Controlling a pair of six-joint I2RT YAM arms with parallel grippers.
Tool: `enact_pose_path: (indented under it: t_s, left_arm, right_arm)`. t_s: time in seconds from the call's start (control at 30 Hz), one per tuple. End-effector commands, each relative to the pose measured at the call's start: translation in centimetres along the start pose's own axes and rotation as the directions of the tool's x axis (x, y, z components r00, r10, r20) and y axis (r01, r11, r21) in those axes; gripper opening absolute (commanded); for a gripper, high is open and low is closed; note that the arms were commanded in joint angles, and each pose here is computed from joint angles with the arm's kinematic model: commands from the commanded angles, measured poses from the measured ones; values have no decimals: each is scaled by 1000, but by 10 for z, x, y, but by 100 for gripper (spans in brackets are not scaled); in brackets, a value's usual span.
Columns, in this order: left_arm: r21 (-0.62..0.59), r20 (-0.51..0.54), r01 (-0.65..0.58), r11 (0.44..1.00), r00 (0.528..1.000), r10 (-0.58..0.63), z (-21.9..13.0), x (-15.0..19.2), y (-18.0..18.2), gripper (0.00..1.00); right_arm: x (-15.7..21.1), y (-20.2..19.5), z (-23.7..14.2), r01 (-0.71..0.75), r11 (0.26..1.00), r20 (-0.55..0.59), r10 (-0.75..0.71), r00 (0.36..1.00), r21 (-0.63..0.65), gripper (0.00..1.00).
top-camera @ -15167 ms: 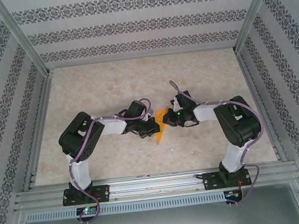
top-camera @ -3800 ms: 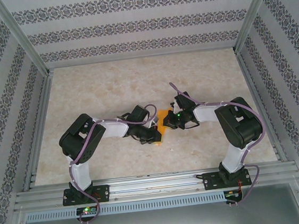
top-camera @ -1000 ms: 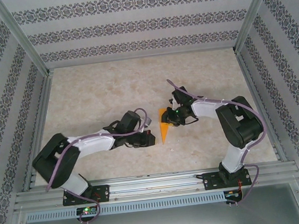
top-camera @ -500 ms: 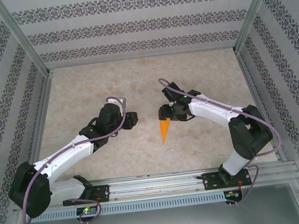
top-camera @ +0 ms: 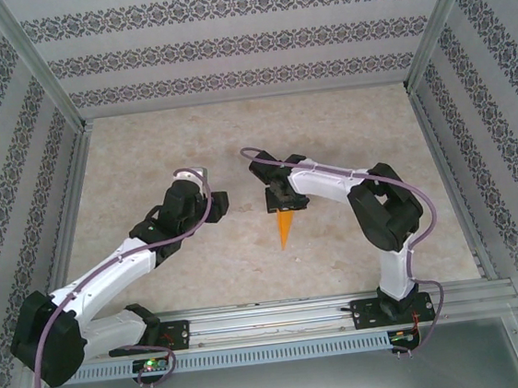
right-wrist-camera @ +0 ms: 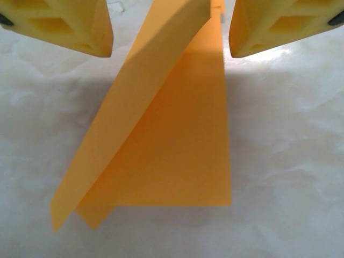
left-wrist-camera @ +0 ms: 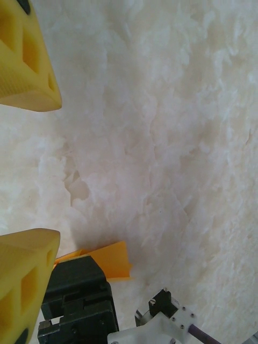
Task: Fold a paper plane with a square sheet of paper (fold left side to right side)
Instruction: Fold the wing for the fifth time at the center of the table, then turn over the paper plane at the center of the table.
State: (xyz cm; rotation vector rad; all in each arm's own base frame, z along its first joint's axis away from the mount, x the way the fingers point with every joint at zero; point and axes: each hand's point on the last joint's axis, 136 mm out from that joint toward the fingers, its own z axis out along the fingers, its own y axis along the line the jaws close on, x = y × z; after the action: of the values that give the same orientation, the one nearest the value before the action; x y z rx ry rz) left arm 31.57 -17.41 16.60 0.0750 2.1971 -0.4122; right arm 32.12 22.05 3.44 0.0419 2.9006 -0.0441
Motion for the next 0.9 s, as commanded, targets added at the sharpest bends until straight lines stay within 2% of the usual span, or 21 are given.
enact_pose_path:
  t_s: [0.0,0.3,0.47,0.53,0.67,0.77,0.87]
  left_arm:
    - [-66,-19,-33,997,999,31,-5,8,18,60]
    - [-100,13,-40,994,999,42,-15,-1,28,63]
    - [-126,59,-56,990,996,64,-24,-17,31,72]
    - [-137,82,-55,989,994,67,-29,-23,33,74]
    - [-142,139,-15,990,990,35,-39,-35,38,83]
    - [-141,183,24,990,983,3,-46,-44,42,88]
    - [-126,216,61,990,976,-33,-53,-51,46,92]
  right_arm:
    - [-2,-8,-6,-1,997,22,-1,1000,71,52]
    - [-7,-22,-41,2,997,100,-10,995,83,2]
    - [-16,-22,-73,6,1000,174,-9,985,19,0]
    - [-20,-17,-84,18,999,202,-9,979,-41,0]
    - [-30,4,-111,44,970,256,19,966,-239,0]
    - [-38,23,-128,50,902,275,77,958,-428,0]
    - [-46,39,-141,36,779,262,167,951,-626,0]
